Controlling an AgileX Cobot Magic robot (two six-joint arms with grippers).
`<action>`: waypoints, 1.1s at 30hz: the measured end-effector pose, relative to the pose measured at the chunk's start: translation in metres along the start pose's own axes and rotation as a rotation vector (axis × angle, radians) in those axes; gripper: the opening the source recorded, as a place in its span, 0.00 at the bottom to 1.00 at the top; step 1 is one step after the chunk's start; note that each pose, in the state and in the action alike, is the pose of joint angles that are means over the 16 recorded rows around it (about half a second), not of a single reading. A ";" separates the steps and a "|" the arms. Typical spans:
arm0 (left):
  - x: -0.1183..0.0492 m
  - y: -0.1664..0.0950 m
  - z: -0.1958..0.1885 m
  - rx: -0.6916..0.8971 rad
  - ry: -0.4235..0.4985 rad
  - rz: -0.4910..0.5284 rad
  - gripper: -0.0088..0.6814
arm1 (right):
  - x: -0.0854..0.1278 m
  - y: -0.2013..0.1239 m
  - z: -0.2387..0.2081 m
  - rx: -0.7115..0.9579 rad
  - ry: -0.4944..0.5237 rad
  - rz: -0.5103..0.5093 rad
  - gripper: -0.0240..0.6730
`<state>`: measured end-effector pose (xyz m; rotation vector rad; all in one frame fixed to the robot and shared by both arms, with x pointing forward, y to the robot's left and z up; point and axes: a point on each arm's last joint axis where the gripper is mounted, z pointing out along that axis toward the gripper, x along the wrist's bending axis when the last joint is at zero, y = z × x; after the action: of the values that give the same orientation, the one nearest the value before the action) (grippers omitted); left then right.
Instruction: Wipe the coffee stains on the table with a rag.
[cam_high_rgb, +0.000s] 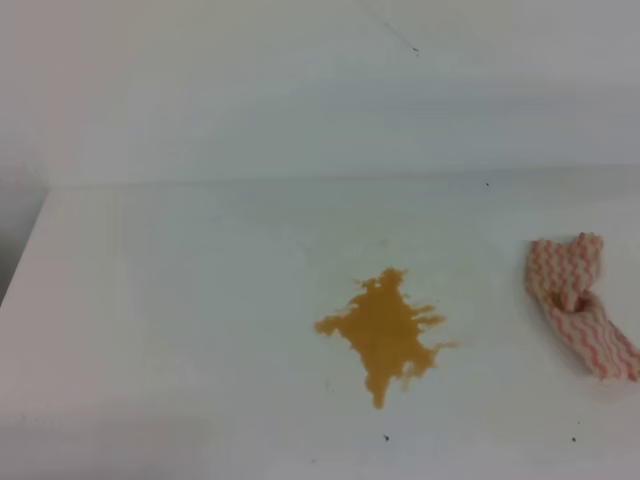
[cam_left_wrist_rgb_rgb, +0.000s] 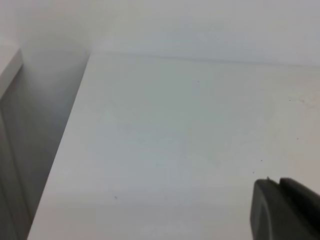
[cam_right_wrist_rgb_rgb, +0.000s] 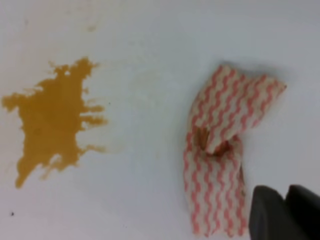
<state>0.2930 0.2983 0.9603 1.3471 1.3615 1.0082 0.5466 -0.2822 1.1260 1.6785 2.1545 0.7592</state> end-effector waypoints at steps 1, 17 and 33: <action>0.000 0.000 0.000 0.000 0.000 0.000 0.01 | 0.000 0.003 0.008 0.022 -0.004 -0.002 0.19; 0.000 0.000 0.000 0.000 0.000 0.000 0.01 | -0.006 0.012 0.138 0.202 -0.054 0.026 0.69; 0.000 -0.005 0.001 0.001 -0.001 0.000 0.01 | -0.006 0.015 0.234 0.348 -0.063 0.006 0.71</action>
<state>0.2929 0.2983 0.9552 1.3479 1.3614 1.0070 0.6867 -0.2346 0.9444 1.8420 2.3406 0.3394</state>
